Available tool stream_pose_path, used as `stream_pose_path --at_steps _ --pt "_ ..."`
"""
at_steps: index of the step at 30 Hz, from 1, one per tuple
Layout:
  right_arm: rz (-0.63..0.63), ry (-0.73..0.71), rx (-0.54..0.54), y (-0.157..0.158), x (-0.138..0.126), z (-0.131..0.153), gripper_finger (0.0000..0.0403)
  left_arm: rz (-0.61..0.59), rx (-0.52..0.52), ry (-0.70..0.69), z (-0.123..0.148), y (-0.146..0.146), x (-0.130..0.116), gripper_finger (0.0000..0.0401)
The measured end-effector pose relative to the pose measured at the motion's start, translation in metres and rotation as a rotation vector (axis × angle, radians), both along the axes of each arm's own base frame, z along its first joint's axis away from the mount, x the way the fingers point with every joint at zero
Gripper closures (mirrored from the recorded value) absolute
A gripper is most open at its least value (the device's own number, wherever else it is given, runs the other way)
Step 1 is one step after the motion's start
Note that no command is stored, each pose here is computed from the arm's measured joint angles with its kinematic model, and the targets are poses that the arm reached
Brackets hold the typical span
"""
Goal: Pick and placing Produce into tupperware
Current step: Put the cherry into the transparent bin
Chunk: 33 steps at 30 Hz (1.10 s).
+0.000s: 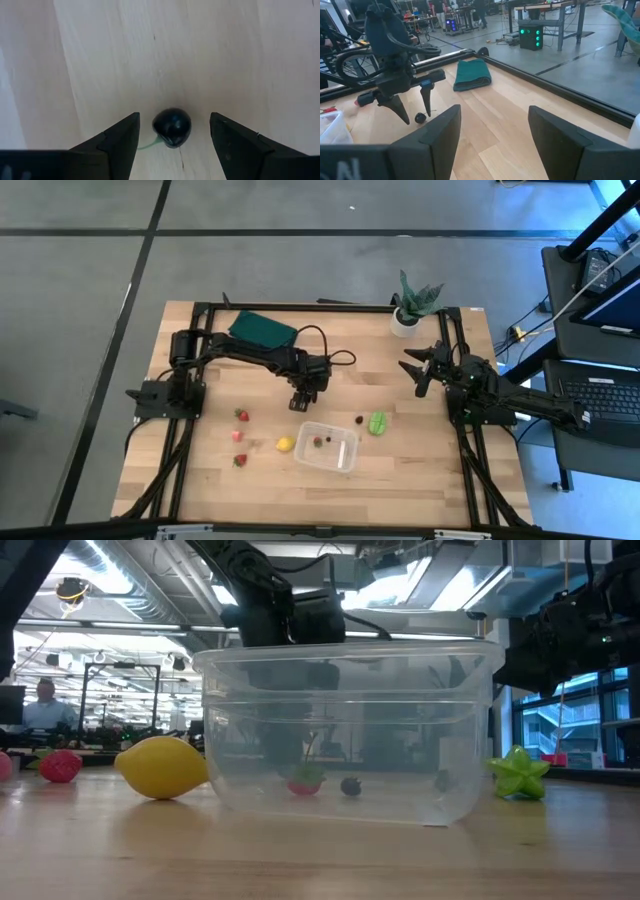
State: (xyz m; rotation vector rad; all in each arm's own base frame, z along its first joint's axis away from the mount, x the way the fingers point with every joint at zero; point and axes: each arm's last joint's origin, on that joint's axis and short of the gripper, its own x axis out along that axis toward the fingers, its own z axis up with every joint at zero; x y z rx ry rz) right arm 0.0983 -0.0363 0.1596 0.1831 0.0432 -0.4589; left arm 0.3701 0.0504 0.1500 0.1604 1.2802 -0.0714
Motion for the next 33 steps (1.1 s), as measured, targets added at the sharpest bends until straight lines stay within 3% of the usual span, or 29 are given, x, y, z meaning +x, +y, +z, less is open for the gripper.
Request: stream_pose_path --at_steps 28,33 --pt "0.0 0.002 -0.003 0.0 0.0 0.0 0.0169 0.015 -0.035 0.049 -0.015 -0.003 0.001 0.0281" --pt "0.0 0.002 -0.003 0.0 0.0 0.0 0.0169 0.026 -0.037 0.049 -0.015 -0.003 0.001 0.0287"
